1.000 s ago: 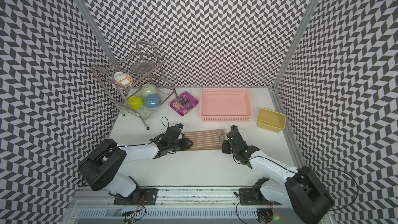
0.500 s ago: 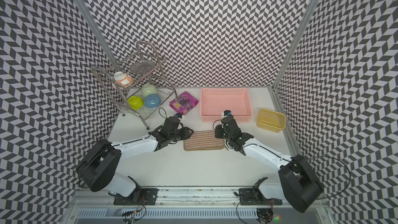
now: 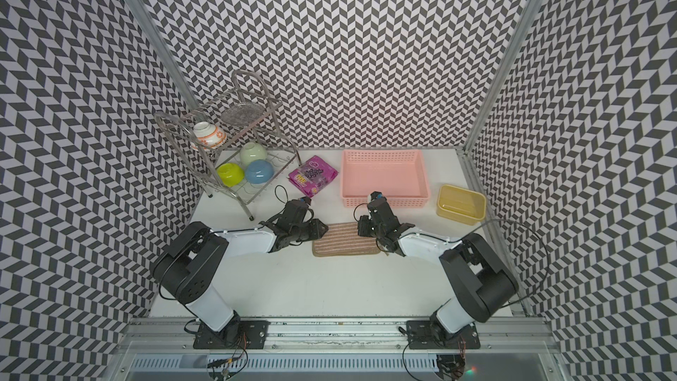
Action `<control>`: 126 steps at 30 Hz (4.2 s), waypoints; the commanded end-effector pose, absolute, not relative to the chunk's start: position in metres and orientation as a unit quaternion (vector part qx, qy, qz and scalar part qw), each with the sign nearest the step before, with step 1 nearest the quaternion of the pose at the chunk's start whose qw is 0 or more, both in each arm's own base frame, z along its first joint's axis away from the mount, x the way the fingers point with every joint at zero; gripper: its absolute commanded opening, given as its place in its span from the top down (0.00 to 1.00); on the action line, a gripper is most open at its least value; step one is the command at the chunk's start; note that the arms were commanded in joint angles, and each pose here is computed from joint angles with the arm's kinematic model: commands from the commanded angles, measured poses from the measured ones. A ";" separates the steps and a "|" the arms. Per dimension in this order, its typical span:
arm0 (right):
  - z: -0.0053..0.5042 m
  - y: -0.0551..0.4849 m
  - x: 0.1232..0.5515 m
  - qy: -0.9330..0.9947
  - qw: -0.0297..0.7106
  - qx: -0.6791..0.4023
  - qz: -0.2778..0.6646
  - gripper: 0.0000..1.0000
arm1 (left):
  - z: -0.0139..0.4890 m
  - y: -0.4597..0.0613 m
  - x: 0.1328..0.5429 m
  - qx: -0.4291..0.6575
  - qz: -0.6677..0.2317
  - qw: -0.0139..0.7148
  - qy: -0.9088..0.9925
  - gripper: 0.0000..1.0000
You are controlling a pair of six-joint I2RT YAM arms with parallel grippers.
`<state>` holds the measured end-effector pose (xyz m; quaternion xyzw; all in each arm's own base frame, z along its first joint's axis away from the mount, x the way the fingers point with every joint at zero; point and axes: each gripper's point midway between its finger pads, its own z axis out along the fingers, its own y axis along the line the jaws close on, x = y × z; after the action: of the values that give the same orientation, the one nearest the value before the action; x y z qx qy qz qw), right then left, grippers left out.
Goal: Fold the square dishcloth
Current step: Smooth out the cleaning item at the center of the board, then fold the cleaning item at the center of the board.
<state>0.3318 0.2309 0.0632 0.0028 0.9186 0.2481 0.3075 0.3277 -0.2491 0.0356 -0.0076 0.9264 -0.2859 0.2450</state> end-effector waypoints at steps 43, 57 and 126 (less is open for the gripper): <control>0.072 0.165 0.360 0.907 0.354 0.077 0.216 0.82 | 0.086 -0.247 0.354 0.024 -0.301 0.301 0.904 0.64; 0.081 0.150 0.337 0.912 0.355 0.072 0.195 0.68 | 0.094 -0.212 0.327 -0.022 -0.260 0.306 0.916 0.64; 0.047 0.204 0.290 0.924 0.264 0.025 0.277 0.60 | 0.049 -0.175 0.301 0.044 0.066 0.294 0.952 1.00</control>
<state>0.2815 0.1900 0.0323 0.0306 0.9355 0.2479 0.2500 0.2971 -0.1822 0.0286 0.0351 0.9576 0.0432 0.2828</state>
